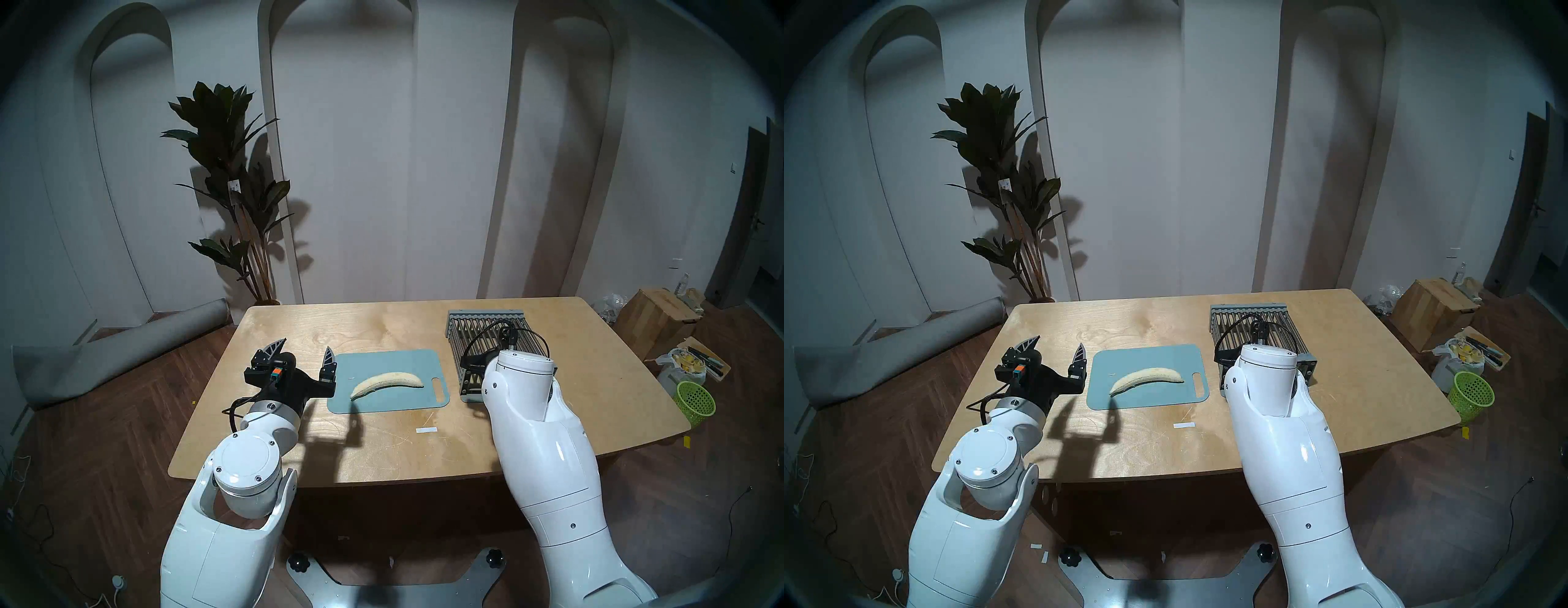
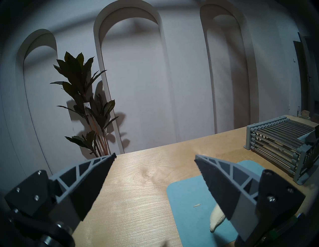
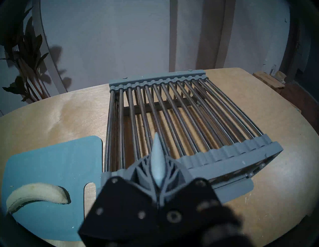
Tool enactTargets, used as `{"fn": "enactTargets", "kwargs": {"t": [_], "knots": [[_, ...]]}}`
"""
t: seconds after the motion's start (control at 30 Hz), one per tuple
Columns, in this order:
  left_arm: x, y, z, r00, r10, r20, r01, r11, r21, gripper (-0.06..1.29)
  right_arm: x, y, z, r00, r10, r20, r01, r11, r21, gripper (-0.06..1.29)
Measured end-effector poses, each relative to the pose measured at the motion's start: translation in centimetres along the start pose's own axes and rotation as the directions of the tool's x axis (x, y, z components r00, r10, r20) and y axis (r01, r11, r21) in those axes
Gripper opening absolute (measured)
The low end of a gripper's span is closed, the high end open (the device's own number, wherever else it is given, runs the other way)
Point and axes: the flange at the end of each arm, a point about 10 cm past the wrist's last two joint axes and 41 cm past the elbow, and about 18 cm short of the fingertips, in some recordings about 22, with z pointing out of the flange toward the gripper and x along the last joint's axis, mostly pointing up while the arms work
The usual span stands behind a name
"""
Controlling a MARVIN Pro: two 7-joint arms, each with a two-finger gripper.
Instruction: Cut the banana into four pieces on the cutting board
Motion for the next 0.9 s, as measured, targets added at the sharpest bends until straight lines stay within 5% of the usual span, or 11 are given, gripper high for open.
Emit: {"fn": "enactTargets", "kwargs": {"t": [0.9], "knots": [[0.0,0.0,0.0,1.000,0.000,0.000,0.000,1.000,0.000,1.23,1.3,-1.0,-3.3,0.998,0.009,-0.059,-0.007,0.999,0.039,-0.03]]}}
